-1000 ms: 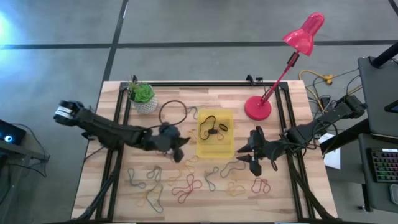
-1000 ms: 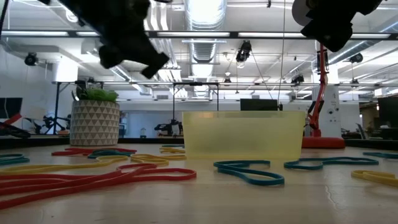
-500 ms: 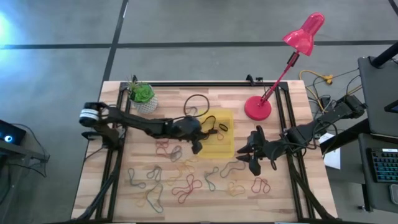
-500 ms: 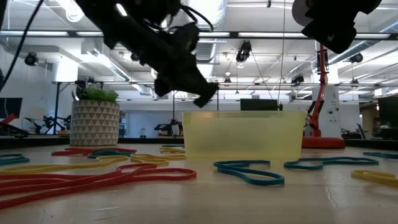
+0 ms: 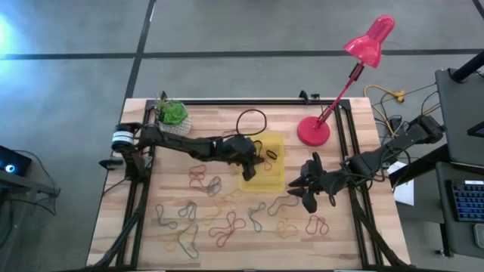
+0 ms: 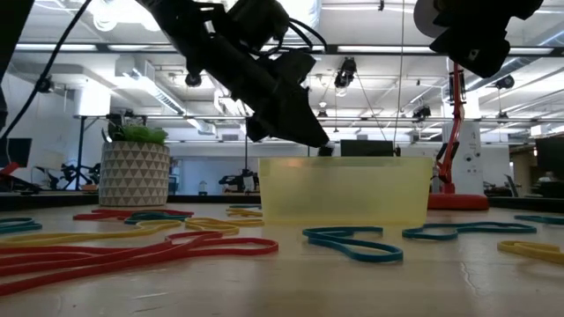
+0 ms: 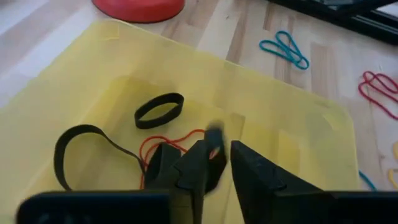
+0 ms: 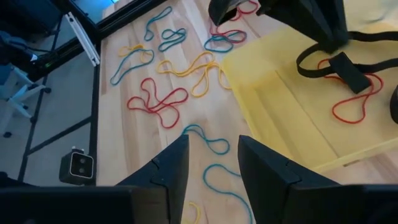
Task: Pick and place rubber bands into bin
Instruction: Put the black rubber band into the bin, then put the blue rubber band into the bin
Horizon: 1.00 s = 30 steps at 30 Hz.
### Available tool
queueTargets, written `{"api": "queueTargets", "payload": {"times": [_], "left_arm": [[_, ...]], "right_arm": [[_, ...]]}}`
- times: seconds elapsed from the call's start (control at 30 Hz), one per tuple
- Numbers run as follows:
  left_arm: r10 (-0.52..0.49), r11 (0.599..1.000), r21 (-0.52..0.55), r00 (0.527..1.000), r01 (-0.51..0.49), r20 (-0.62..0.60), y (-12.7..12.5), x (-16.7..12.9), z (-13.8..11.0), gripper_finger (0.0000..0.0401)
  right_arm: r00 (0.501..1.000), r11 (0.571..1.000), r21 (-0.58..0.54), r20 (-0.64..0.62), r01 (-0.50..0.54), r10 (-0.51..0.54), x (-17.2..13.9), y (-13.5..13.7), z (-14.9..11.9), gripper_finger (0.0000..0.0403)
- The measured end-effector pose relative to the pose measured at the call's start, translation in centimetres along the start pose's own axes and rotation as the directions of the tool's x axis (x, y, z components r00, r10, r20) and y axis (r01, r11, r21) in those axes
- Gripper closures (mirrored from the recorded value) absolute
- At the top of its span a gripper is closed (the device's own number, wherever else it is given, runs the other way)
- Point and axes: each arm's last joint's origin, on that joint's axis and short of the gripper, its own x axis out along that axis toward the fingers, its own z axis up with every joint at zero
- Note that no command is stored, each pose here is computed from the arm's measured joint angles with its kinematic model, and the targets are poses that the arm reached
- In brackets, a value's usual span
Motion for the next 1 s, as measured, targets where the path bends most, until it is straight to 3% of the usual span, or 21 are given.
{"api": "queueTargets", "payload": {"times": [0.2, 0.4, 0.63, 0.8, 1.0], "left_arm": [[-0.036, 0.999, 0.008, 0.999, 0.036, 0.019, 0.0, -0.9, 0.7, 0.0322], [-0.113, 0.993, 0.037, 0.994, 0.113, -0.001, -0.5, -3.2, 1.6, 0.0322], [-0.147, 0.989, 0.043, 0.984, 0.143, 0.100, -1.0, -7.0, 3.5, 0.0322], [-0.186, 0.982, 0.054, 0.968, 0.179, 0.168, -1.7, -10.2, 4.6, 0.0322], [-0.211, 0.977, 0.068, 0.965, 0.202, 0.157, -2.3, -13.3, 4.5, 0.0322]], "right_arm": [[0.997, 1.000, 0.014, -0.066, 0.028, -0.027, -0.3, 0.0, -1.2, 0.0273], [0.952, 0.982, 0.059, -0.262, 0.181, -0.159, -1.9, -0.4, -4.8, 0.0279], [0.908, 0.925, 0.093, -0.252, 0.368, -0.335, -4.0, -1.3, -7.3, 0.0285], [0.877, 0.923, -0.044, -0.299, 0.381, -0.376, -3.9, -2.1, -8.1, 0.0279], [0.850, 0.913, -0.218, -0.339, 0.346, -0.403, -3.5, -3.3, -9.2, 0.0256]]}}
